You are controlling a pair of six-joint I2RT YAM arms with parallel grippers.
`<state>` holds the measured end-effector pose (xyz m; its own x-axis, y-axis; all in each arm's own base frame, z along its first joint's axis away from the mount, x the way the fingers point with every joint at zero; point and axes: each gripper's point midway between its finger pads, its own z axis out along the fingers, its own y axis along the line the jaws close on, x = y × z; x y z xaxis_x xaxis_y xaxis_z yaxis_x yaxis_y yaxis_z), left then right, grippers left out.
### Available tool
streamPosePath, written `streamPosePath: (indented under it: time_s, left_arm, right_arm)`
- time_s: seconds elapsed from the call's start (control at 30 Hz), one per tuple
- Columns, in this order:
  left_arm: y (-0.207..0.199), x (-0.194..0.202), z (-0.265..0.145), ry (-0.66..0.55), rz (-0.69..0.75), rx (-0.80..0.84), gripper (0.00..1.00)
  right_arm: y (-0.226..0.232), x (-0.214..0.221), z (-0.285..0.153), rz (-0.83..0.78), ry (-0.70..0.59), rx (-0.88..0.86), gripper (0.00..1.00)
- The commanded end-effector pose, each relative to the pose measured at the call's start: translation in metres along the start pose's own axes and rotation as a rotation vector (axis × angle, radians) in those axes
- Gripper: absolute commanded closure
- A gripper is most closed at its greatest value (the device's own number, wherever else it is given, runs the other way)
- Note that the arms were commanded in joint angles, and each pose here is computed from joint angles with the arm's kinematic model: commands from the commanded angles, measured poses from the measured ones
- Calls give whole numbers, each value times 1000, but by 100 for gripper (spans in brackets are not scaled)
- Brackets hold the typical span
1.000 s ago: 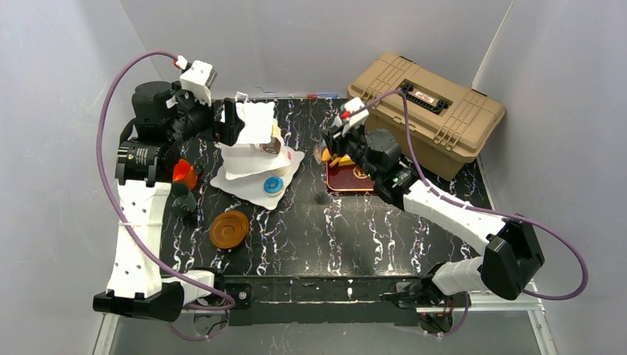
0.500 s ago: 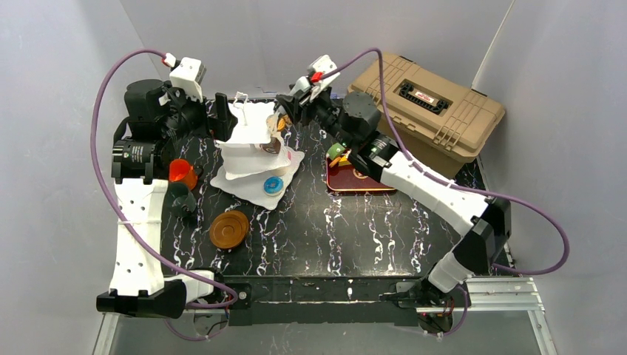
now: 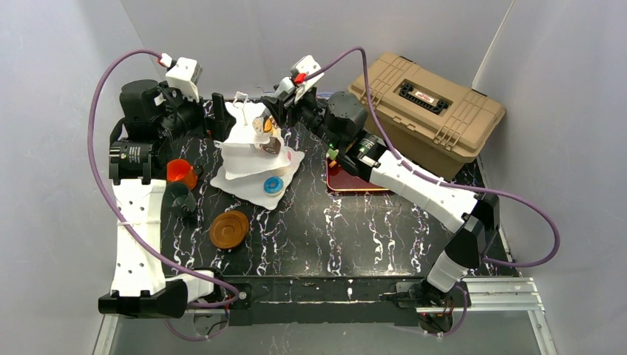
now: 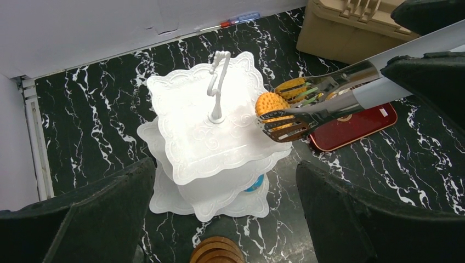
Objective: Serve the afternoon tea
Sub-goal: Place the desert on the desert table.
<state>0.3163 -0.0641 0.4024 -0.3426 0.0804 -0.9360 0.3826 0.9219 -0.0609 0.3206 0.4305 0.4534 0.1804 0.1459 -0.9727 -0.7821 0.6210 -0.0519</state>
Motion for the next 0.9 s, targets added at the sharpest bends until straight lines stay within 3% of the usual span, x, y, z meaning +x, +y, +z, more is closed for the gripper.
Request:
streamPosePath:
  time_s: [0.0,0.67,0.87]
  left_arm:
    - [0,-8,-15,-31,-7,-1,1]
    - [-2,-7,-19,-38,-13,5,1]
    - [-1,-7,-19,-39,-14,2,1]
  right_arm:
    - [-4,-53,-2,-14,-131,23,99]
    - [1,-30,31,-43,-114,34,99]
    - [1,-29,32,-38,-124,39,74]
